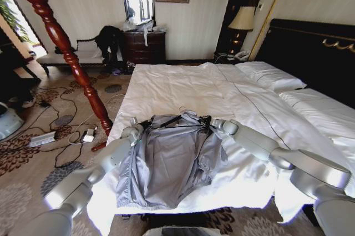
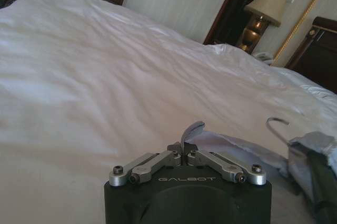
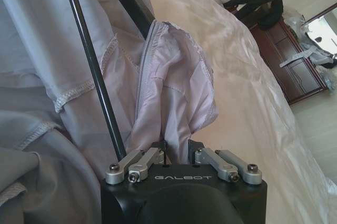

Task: Pick up the clothes from the bed and hang them on the clothes hanger.

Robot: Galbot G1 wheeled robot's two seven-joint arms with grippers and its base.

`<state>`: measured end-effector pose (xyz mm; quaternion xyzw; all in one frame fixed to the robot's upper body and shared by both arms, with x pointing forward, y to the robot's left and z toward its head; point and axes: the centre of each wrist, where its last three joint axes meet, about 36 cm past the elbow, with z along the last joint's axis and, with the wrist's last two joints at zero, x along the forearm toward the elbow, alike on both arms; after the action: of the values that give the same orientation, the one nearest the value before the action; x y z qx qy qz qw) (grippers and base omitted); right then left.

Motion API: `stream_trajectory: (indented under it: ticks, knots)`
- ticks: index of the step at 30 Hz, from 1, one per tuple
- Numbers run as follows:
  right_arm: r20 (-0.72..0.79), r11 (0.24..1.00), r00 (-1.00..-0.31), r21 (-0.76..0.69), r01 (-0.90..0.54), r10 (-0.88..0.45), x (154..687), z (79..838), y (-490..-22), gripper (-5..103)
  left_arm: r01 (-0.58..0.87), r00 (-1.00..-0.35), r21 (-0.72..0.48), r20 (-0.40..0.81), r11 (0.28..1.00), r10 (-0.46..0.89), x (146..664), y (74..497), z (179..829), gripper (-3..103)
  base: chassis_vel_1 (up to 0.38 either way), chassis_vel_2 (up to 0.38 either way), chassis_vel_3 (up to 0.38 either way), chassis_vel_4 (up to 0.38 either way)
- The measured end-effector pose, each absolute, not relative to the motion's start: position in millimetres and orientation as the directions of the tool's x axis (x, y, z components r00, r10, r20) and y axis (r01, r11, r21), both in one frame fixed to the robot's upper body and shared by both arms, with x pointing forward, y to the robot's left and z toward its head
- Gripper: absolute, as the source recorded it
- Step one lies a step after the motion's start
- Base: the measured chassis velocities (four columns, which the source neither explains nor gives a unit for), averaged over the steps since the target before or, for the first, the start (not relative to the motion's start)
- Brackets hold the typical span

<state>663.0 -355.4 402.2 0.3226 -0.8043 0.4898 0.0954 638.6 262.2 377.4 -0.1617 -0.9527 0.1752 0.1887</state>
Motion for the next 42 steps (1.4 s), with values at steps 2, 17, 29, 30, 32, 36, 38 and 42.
stream_trajectory:
  ticks: [2, 17, 29, 30, 32, 36, 38, 42]
  knots:
    - [0.473, 0.312, -0.776, -0.727, -0.612, -0.418, 664, 400, -356, 20, 0.245, -0.88, -0.401, 0.29, 0.883, 0.376, 635, 265, 385, 0, 0.0, 0.0, 0.0, 0.0]
    - [0.481, 0.304, -0.79, -0.741, -0.598, -0.381, 673, 397, -345, 20, 0.323, -0.869, -0.472, 0.195, 0.82, 0.454, 589, 254, 441, 0, 0.0, 0.0, 0.0, 0.0]
    - [0.47, 0.33, -0.801, -0.74, -0.586, -0.37, 674, 410, -325, 20, 0.405, -0.842, -0.484, 0.132, 0.776, 0.522, 582, 214, 497, 0, 0.0, 0.0, 0.0, 0.0]
    - [0.469, 0.336, -0.801, -0.737, -0.587, -0.372, 674, 412, -323, 20, 0.411, -0.839, -0.482, 0.131, 0.774, 0.528, 582, 209, 499, 0, 0.0, 0.0, 0.0, 0.0]
    - [0.46, 0.345, -0.801, -0.733, -0.586, -0.383, 673, 417, -315, 20, 0.422, -0.832, -0.479, 0.132, 0.77, 0.539, 584, 197, 502, 0, 0.0, 0.0, 0.0, 0.0]
    - [0.451, 0.35, -0.8, -0.731, -0.585, -0.396, 668, 423, -309, 20, 0.425, -0.831, -0.459, 0.144, 0.78, 0.537, 595, 184, 500, 0, 0.0, 0.0, 0.0, 0.0]
    - [0.449, 0.349, -0.799, -0.732, -0.586, -0.4, 665, 424, -308, 20, 0.425, -0.831, -0.454, 0.147, 0.783, 0.537, 598, 181, 500, 0, 0.0, 0.0, 0.0, 0.0]
    - [0.45, 0.345, -0.795, -0.73, -0.59, -0.407, 659, 421, -303, 20, 0.426, -0.828, -0.438, 0.164, 0.792, 0.536, 612, 166, 495, 0, 0.0, 0.0, 0.0, 0.0]
